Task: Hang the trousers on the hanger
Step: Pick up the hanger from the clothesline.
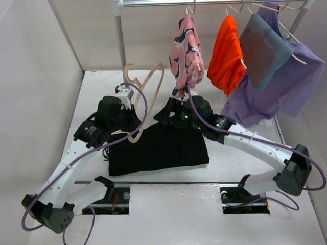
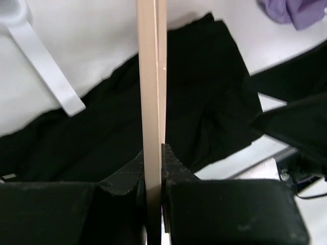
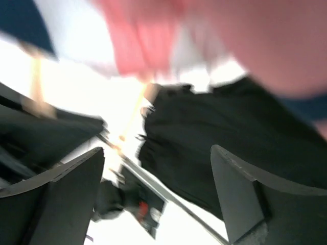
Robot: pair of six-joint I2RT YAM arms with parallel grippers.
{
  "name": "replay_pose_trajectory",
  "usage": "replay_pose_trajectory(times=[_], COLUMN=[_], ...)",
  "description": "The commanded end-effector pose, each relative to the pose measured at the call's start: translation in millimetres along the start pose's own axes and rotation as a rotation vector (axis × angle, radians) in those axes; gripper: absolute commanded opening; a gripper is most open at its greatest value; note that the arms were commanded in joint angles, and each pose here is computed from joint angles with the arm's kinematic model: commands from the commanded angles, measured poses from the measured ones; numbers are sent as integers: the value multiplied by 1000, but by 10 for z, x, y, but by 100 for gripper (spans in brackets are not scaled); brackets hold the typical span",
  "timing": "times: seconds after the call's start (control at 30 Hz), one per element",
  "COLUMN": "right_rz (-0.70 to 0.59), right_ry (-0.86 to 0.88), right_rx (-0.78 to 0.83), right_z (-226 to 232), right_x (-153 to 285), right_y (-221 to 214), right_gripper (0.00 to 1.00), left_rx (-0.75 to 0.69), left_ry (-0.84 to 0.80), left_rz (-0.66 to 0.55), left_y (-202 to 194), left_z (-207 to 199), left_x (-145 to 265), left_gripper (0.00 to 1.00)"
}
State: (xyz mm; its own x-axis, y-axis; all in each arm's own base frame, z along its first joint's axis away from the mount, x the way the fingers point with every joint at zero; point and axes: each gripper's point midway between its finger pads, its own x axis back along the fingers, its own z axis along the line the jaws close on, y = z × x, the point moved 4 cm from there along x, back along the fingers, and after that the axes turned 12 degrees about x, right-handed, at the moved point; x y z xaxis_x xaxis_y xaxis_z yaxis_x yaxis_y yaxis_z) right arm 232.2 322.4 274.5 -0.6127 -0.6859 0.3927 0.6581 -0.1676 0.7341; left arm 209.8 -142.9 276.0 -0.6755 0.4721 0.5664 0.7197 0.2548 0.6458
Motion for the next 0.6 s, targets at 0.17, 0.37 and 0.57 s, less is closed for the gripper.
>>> replay_pose_trajectory(times=[0.17,0.37,0.57], right_rz=[-82,51,57], right_ry=[95,48,70], right_rx=[-215,-330,-264], right_z=[341,216,260], right_x=[-563,-1036,-1154], right_y=[305,-42,-19], right_gripper=[91,91,7], left_rx=[85,81,76], left_ry=[-122,-140,-196], left_rz=[35,28,104], left_y=[-118,-206,-427], left_z=[-127,-93,-73], left_x=[88,141,104], left_gripper=[0,0,0])
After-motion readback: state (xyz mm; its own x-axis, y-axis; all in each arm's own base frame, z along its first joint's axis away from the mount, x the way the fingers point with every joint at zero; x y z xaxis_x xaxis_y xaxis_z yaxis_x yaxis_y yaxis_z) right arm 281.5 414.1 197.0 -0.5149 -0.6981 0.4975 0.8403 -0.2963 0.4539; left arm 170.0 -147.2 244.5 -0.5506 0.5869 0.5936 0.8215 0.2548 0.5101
